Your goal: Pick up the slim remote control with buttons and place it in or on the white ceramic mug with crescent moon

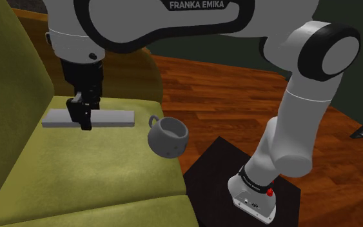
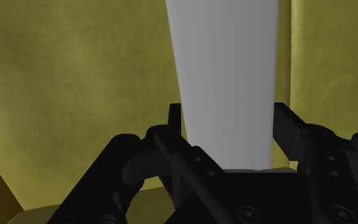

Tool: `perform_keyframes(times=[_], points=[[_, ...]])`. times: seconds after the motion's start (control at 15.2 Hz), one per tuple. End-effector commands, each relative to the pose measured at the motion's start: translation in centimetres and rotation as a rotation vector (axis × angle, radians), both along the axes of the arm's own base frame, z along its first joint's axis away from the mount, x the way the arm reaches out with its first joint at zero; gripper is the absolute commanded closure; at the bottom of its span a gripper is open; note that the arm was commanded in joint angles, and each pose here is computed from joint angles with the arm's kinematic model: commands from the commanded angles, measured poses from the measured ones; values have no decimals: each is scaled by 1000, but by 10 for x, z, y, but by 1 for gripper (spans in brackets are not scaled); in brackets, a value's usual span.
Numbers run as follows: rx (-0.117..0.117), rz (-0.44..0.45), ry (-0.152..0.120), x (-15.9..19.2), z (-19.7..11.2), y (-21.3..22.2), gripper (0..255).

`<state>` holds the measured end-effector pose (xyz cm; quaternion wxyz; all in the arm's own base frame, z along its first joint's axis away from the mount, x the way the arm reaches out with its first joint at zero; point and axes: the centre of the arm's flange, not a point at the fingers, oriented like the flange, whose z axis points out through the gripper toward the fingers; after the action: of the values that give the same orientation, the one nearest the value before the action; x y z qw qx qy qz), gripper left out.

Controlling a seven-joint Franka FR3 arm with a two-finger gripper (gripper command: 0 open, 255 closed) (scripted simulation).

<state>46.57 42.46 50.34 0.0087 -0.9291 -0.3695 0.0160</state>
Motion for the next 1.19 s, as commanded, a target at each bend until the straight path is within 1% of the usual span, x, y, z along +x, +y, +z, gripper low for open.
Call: perform_keyframes(times=[0.0, 0.99, 1.06, 1.12], points=[[0, 0, 0, -5, 2, -19, 255], [0, 0, 0, -73, 2, -206, 255], [0, 0, 0, -81, 3, -229, 255], [0, 0, 0, -81, -3, -229, 255]])
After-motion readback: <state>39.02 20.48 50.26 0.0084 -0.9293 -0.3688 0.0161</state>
